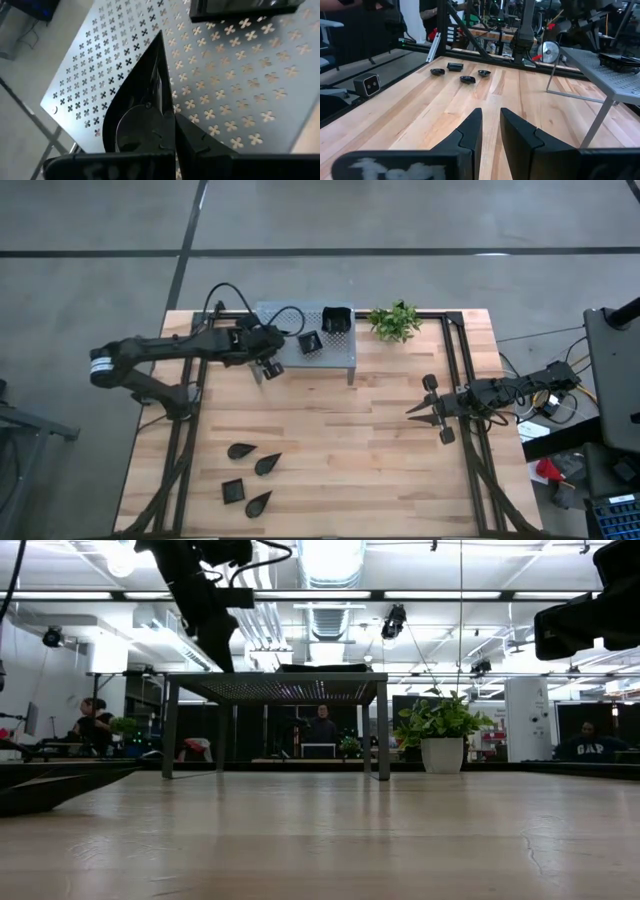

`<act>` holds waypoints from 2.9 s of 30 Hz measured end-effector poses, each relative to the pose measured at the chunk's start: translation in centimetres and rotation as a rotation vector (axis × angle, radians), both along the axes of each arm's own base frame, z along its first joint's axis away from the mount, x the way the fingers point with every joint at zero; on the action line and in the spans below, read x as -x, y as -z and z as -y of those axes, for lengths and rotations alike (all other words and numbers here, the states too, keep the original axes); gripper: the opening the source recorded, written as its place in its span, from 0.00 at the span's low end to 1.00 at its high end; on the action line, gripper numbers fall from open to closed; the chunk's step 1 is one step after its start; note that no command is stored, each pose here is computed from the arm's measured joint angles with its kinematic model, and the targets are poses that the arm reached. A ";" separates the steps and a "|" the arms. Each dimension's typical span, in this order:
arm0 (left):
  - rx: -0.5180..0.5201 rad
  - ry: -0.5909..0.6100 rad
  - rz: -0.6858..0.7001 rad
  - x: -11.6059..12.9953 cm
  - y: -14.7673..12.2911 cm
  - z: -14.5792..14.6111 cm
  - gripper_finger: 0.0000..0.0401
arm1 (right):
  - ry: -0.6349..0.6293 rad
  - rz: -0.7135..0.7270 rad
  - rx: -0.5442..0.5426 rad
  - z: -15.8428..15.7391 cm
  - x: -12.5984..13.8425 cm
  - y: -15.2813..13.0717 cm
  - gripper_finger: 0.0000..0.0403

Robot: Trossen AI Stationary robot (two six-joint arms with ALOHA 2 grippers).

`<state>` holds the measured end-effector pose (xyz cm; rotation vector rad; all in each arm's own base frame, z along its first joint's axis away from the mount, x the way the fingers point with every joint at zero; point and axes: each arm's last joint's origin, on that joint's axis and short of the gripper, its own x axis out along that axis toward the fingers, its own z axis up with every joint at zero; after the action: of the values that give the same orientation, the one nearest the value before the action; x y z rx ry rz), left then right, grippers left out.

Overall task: Pick & Place Mini shaped plates
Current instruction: Put the black drop-shaped plate on the shelf

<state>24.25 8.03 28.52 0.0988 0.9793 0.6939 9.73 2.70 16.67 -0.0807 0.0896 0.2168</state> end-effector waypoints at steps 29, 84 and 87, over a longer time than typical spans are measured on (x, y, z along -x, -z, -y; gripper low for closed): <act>0.196 0.013 0.091 0.4 -0.9 1.0 0.27 | 0.000 0.000 0.000 0.0 0.0 0.0 0.16; 0.154 0.166 -0.071 -6.2 12.8 10.1 0.28 | 0.000 0.000 0.000 0.0 0.0 0.0 0.16; 0.108 0.143 -0.075 -6.2 12.9 9.9 0.28 | 0.000 0.000 0.000 0.0 0.0 0.0 0.16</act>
<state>30.45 -1.90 15.59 0.0997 1.0687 0.5081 9.73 2.71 16.67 -0.0811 0.0895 0.2172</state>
